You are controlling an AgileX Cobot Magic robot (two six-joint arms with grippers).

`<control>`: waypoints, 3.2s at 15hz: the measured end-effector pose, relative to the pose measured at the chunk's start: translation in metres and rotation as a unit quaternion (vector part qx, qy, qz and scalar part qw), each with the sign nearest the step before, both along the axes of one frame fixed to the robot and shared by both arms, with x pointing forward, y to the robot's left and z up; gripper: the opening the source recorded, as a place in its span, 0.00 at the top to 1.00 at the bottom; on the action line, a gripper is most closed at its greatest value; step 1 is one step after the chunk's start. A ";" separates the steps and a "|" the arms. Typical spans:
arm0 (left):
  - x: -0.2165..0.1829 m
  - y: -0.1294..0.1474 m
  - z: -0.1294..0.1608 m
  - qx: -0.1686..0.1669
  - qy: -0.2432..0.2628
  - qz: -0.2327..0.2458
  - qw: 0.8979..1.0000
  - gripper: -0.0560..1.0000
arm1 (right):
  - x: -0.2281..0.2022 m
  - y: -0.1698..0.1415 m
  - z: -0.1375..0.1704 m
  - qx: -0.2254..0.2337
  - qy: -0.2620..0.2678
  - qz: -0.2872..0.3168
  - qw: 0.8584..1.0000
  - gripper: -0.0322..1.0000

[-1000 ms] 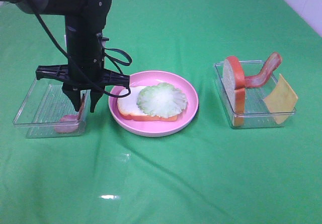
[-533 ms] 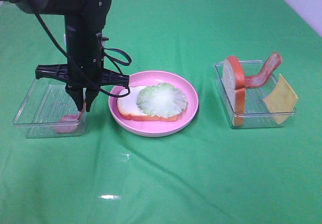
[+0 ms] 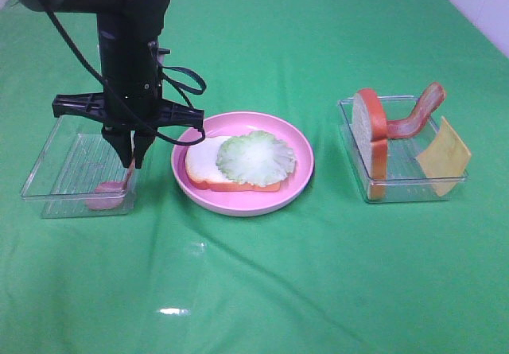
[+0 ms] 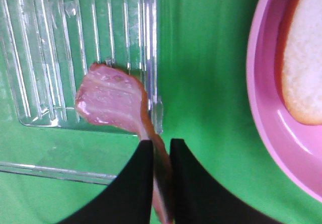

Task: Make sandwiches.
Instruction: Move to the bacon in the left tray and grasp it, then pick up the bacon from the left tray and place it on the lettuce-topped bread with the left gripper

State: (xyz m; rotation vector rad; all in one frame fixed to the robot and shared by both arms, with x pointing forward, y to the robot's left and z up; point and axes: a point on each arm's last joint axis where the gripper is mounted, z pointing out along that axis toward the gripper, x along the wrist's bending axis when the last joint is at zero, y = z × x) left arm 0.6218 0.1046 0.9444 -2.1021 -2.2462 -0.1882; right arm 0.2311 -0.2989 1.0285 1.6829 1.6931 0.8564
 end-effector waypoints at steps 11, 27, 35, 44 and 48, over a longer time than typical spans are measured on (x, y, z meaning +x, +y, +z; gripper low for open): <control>-0.004 0.001 0.026 -0.016 -0.021 -0.025 0.999 0.95 | 0.000 0.000 0.000 0.000 0.000 0.000 1.000 0.06; 0.002 -0.050 0.173 -0.318 -0.142 -0.139 0.927 0.95 | 0.000 0.000 0.000 0.000 0.000 0.000 1.000 0.06; 0.027 -0.082 0.082 -0.363 -0.056 -0.210 0.906 0.95 | 0.000 0.000 0.000 0.000 0.000 0.000 1.000 0.06; 0.049 -0.061 0.012 -0.187 -0.031 -0.167 0.967 0.95 | 0.000 0.000 0.000 0.000 0.000 0.000 1.000 0.06; 0.050 -0.058 0.011 -0.168 -0.037 -0.156 0.973 0.95 | 0.000 0.000 0.000 0.000 0.000 0.000 1.000 0.06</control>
